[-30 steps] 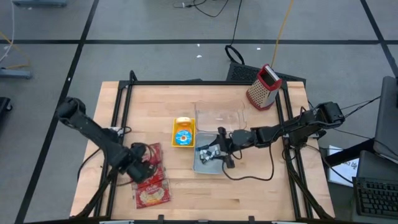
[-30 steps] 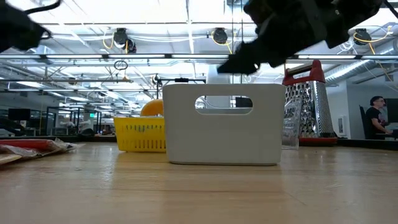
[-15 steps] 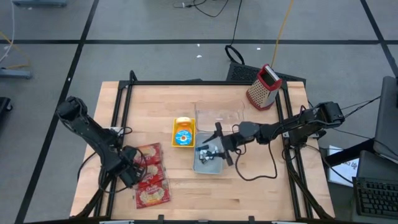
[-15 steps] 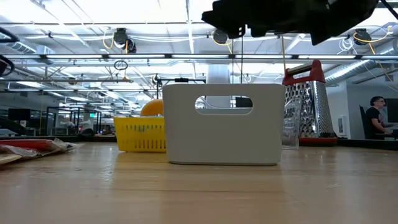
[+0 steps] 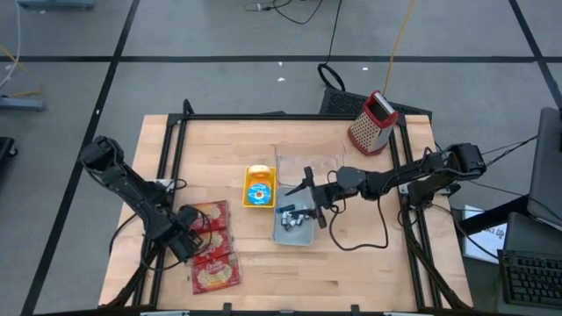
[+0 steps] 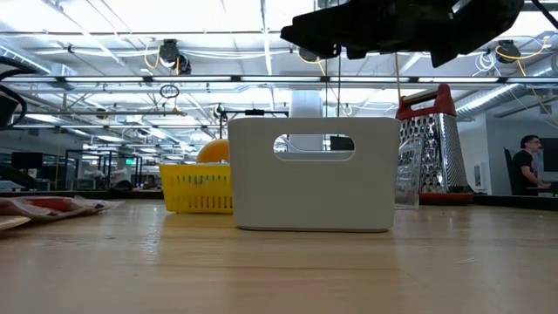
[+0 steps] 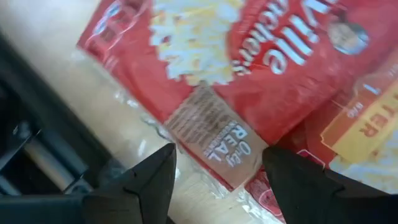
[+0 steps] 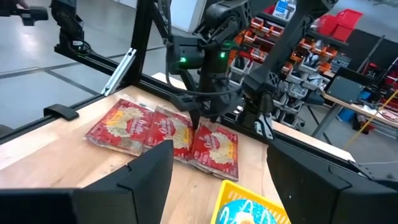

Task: Pick & Place Food Item
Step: Put the top red popcorn bag into the transparent bin

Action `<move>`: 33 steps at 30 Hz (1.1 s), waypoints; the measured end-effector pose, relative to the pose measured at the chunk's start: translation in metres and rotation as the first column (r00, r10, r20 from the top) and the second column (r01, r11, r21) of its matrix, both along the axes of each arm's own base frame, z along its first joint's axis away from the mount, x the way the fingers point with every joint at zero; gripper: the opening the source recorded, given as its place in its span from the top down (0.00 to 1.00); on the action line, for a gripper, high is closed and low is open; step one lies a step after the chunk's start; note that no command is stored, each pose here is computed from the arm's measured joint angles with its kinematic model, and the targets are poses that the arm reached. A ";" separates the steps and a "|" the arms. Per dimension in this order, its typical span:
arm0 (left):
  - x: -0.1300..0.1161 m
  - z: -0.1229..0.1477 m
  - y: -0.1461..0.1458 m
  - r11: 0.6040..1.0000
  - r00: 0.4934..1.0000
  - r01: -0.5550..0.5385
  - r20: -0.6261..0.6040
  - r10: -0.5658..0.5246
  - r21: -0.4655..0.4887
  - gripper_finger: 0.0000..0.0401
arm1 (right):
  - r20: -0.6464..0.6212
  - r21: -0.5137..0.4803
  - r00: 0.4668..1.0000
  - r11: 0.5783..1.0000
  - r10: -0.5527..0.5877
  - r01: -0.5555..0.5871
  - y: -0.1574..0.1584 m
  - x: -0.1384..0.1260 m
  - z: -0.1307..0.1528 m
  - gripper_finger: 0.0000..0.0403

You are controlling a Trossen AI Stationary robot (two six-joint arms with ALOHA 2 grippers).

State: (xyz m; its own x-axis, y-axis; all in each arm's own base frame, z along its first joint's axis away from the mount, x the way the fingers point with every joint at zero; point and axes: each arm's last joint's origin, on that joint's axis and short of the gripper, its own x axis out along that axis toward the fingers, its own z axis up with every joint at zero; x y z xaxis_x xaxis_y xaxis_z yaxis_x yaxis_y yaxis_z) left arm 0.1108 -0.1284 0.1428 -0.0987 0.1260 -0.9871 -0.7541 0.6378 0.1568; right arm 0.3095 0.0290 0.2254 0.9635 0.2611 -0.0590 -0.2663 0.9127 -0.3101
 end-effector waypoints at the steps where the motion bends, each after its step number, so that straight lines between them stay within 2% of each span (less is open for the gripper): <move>1: 0.000 0.000 0.000 1.000 1.000 0.024 0.003 -0.024 -0.006 0.40 | -0.002 0.000 1.000 1.000 -0.003 0.003 -0.001 0.000 0.000 0.39; 5: 0.001 0.000 0.000 0.997 0.997 0.071 0.007 -0.071 -0.003 0.40 | -0.004 0.010 1.000 1.000 -0.012 0.012 -0.003 0.000 0.000 0.39; 11: 0.002 0.000 0.001 0.994 0.994 0.095 0.054 -0.097 0.050 0.40 | -0.009 0.025 1.000 0.999 -0.024 0.024 -0.006 0.001 0.000 0.39; 14: 0.004 0.000 0.002 0.991 0.990 0.101 0.093 -0.109 0.091 0.43 | -0.009 0.025 1.000 0.999 -0.023 0.023 -0.006 0.001 0.000 0.39; 20: 0.004 -0.001 0.003 0.988 0.986 0.103 0.118 -0.116 0.115 0.63 | -0.009 0.026 1.000 0.999 -0.023 0.023 -0.006 0.001 0.000 0.39; 27: 0.002 -0.020 0.006 0.994 0.973 0.089 0.207 -0.099 0.060 0.94 | -0.015 0.034 1.000 0.999 -0.022 0.023 -0.005 0.000 0.000 0.39; 30: 0.002 -0.017 0.007 0.994 0.978 0.069 0.190 -0.084 0.084 0.98 | -0.026 0.060 0.999 0.998 -0.024 0.025 -0.005 0.000 -0.001 0.39; 33: 0.005 -0.002 0.005 0.980 0.977 0.111 0.165 -0.138 0.163 0.99 | -0.029 0.075 0.999 0.997 -0.024 0.027 -0.005 0.001 -0.001 0.39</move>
State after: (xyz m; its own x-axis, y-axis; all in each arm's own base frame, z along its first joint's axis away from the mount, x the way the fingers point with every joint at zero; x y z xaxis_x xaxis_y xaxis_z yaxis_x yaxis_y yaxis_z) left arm 0.1162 -0.1236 0.1407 0.0994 0.2759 -0.9560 -0.6943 0.7074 0.1320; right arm 0.3100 0.0235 0.2247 0.9682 0.2412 -0.0671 -0.2502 0.9398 -0.2329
